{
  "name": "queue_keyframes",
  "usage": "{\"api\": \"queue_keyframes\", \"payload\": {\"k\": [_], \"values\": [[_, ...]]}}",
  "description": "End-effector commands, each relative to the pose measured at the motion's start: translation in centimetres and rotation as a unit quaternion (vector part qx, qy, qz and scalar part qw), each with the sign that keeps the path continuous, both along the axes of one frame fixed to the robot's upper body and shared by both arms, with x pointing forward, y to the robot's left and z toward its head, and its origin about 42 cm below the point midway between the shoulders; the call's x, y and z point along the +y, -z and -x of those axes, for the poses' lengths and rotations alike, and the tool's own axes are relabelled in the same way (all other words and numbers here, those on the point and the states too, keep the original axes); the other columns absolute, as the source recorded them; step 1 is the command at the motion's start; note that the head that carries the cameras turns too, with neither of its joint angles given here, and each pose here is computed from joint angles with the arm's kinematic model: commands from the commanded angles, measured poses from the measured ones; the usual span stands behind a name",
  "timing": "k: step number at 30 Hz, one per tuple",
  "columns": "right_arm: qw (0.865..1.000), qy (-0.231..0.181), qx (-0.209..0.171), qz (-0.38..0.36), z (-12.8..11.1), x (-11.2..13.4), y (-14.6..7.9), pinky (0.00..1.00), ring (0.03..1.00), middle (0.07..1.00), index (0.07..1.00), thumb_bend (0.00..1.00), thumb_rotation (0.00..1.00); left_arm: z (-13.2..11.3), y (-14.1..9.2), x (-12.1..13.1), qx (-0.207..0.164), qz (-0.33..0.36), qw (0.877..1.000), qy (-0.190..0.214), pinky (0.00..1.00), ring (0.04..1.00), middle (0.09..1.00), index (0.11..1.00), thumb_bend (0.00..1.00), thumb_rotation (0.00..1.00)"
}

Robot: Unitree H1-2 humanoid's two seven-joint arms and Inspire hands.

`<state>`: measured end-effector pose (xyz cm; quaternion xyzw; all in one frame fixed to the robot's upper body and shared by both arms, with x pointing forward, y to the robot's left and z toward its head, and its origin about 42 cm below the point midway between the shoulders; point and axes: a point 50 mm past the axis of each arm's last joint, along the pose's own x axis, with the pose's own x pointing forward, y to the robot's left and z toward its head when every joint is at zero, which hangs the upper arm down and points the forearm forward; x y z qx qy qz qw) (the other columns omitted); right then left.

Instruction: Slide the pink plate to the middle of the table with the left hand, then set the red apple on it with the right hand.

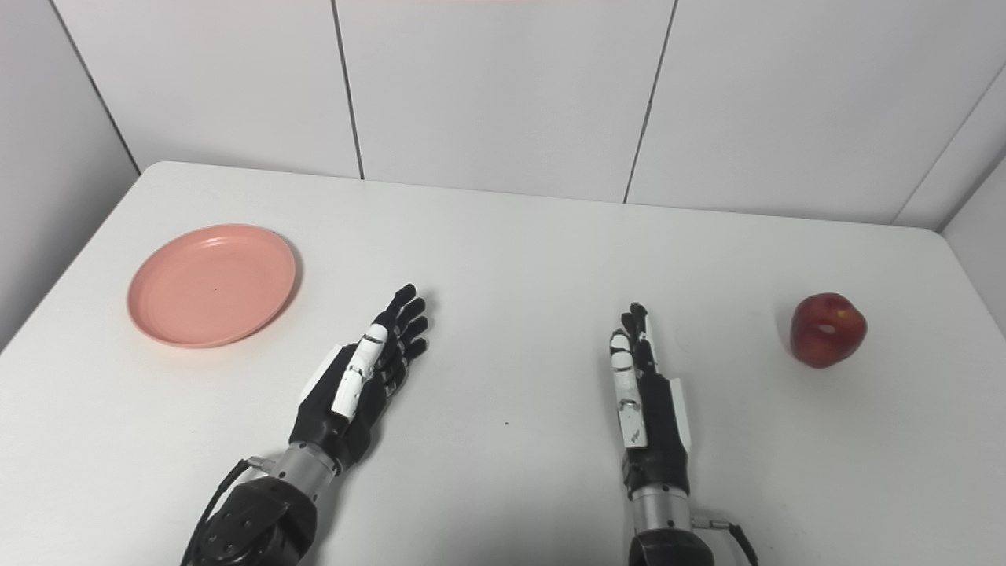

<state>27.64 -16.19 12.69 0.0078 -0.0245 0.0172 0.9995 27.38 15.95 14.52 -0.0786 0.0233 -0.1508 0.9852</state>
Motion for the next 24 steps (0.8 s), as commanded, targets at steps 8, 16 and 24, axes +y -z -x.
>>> {"api": "queue_keyframes", "payload": {"k": [8,16,24], "values": [[1.0,-0.007,-0.01,-0.005,-0.2,0.3,-0.5,0.98,0.958,0.977,0.994,0.22,1.0,-0.4,-1.6,-0.7,-0.04,0.003,0.999,0.007,1.0,1.0,1.0,1.0,0.38,1.0],[1.0,-0.006,-0.011,-0.008,-0.3,0.3,-0.5,0.98,0.959,0.975,0.991,0.22,1.0,-0.5,-1.6,-0.8,-0.041,0.001,0.999,0.006,1.0,1.0,1.0,1.0,0.38,1.0],[1.0,-0.011,-0.009,-0.026,-0.3,-0.3,-0.1,1.0,0.971,0.985,1.0,0.2,1.0,-0.5,-1.2,-1.7,-0.038,0.012,0.999,0.007,1.0,1.0,1.0,1.0,0.37,1.0]]}}
